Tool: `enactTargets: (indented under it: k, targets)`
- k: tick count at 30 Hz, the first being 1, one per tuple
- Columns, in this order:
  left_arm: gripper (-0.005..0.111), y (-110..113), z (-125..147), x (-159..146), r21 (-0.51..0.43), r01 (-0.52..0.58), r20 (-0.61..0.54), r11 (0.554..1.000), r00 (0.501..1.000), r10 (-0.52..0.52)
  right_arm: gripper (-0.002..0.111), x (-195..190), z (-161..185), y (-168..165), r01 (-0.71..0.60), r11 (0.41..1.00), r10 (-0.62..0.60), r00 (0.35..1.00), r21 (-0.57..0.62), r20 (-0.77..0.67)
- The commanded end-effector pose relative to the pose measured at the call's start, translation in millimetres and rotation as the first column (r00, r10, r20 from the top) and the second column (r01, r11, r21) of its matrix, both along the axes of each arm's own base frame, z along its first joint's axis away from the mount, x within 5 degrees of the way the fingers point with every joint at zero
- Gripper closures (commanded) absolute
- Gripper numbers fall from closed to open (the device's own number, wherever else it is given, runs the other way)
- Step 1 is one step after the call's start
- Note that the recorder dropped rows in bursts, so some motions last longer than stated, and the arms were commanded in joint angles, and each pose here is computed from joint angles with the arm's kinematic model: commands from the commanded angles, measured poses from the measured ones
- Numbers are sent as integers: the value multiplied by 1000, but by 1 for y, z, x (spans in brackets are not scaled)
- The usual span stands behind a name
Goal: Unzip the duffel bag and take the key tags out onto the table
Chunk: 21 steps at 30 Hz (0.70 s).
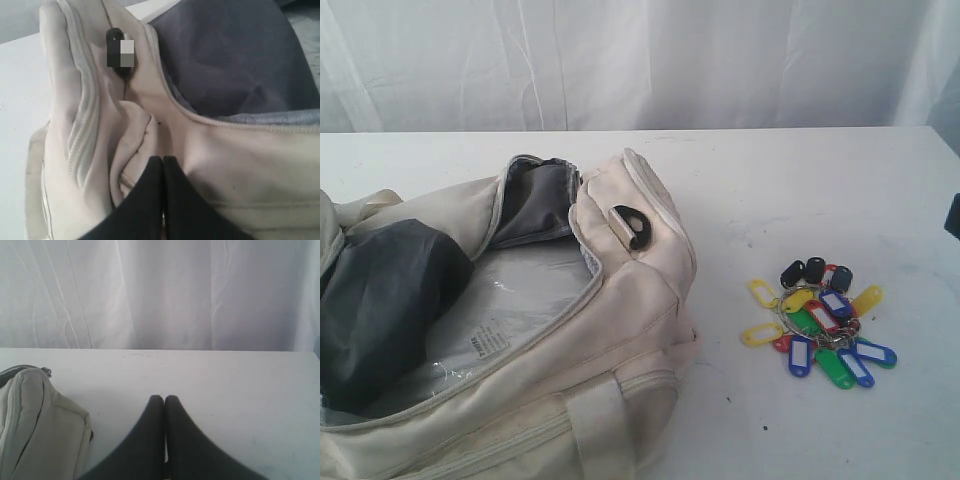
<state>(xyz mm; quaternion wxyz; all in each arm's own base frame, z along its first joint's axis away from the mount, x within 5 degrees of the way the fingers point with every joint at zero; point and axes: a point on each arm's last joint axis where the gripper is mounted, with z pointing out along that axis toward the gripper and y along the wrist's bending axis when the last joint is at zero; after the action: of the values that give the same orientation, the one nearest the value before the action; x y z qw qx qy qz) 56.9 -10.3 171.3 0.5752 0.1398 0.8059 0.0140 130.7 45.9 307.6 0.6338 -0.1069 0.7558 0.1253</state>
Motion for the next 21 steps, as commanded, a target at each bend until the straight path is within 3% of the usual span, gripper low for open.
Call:
enactTargets:
  k: [1, 4, 8, 21]
  targets:
    - [107, 0, -6, -2, 10, 8, -53, 1000, 999, -7, 108, -1, 0, -1, 6, 1000, -6, 1000, 3, 6]
    - [107, 0, -5, -1, -27, -10, -44, 1000, 999, 9, 108, -1, 0, -1, 6, 1000, -6, 1000, 3, 6]
    - [107, 0, -2, 0, -158, -65, -36, 985, 998, 60, 108, -1, 0, -1, 6, 1000, -6, 1000, 3, 6]
    - [107, 1, -1, 0, -150, -65, -29, 987, 998, 62, 108, -1, 0, -1, 6, 1000, -6, 1000, 3, 6]
